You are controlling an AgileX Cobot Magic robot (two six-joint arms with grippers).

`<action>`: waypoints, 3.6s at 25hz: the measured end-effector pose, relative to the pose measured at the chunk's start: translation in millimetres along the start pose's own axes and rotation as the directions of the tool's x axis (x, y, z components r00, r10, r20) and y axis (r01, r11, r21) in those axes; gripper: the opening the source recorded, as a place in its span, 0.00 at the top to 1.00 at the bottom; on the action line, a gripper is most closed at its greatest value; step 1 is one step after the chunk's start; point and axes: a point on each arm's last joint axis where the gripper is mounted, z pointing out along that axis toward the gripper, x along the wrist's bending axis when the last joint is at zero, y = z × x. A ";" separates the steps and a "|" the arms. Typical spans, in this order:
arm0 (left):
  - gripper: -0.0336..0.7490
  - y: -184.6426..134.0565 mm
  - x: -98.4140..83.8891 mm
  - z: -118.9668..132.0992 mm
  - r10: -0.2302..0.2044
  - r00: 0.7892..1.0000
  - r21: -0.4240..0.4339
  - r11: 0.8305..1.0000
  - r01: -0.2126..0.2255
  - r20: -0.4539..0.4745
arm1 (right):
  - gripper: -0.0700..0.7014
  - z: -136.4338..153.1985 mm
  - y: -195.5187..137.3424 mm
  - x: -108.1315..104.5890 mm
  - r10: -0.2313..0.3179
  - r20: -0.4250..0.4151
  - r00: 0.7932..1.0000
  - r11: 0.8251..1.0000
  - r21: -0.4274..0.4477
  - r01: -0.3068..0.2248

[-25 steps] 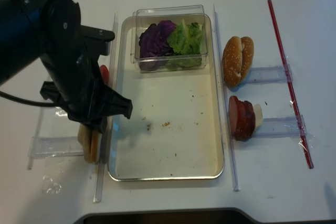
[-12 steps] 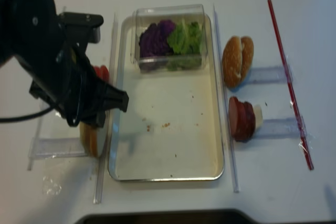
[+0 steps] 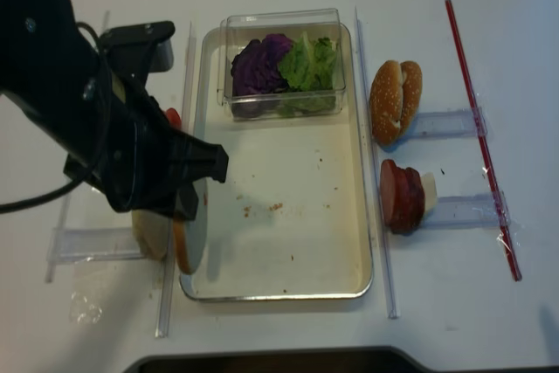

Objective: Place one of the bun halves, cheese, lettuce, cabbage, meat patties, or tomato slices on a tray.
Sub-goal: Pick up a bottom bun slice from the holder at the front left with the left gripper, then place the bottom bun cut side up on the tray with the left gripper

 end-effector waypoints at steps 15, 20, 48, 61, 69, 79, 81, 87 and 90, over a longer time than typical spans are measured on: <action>0.77 13.0 -25.3 28.6 0.077 0.966 0.086 0.991 -0.101 0.246 | 0.25 0.0 0.0 0.0 0.000 0.000 1.000 1.000 0.000 0.000; 0.77 29.0 -38.1 52.4 0.118 0.921 0.057 0.987 -0.149 0.370 | 0.25 0.0 0.0 0.0 0.000 0.000 1.000 1.000 0.000 0.000; 0.78 72.1 -18.3 120.4 0.018 0.856 0.083 0.994 -0.072 0.517 | 0.25 0.0 0.0 0.0 0.000 0.000 1.000 1.000 0.000 0.000; 0.76 75.6 -5.1 120.5 -0.016 0.876 0.096 0.995 -0.035 0.481 | 0.25 0.0 0.0 0.0 -0.002 0.000 1.000 1.000 0.000 0.002; 0.50 73.6 3.1 123.4 -0.001 0.914 0.117 0.992 -0.051 0.406 | 0.25 0.0 0.2 0.0 -0.002 0.000 1.000 1.000 -0.002 0.002; 0.42 87.8 9.4 95.3 0.045 0.974 0.190 0.978 -0.089 0.222 | 0.25 0.0 0.2 0.0 -0.002 0.000 1.000 1.000 -0.002 0.002; 0.42 97.7 10.8 82.7 0.063 0.986 0.161 0.983 -0.088 0.155 | 0.25 0.0 0.2 0.0 -0.002 0.000 1.000 1.000 -0.002 0.002; 0.42 116.8 7.8 52.6 0.073 0.994 0.049 0.996 -0.078 0.086 | 0.25 0.0 0.2 0.0 -0.002 0.000 1.000 1.000 -0.002 0.002; 0.42 116.2 10.4 38.4 0.082 0.996 0.010 0.997 -0.082 0.034 | 0.25 0.0 0.2 0.0 -0.002 0.000 1.000 1.000 -0.002 0.002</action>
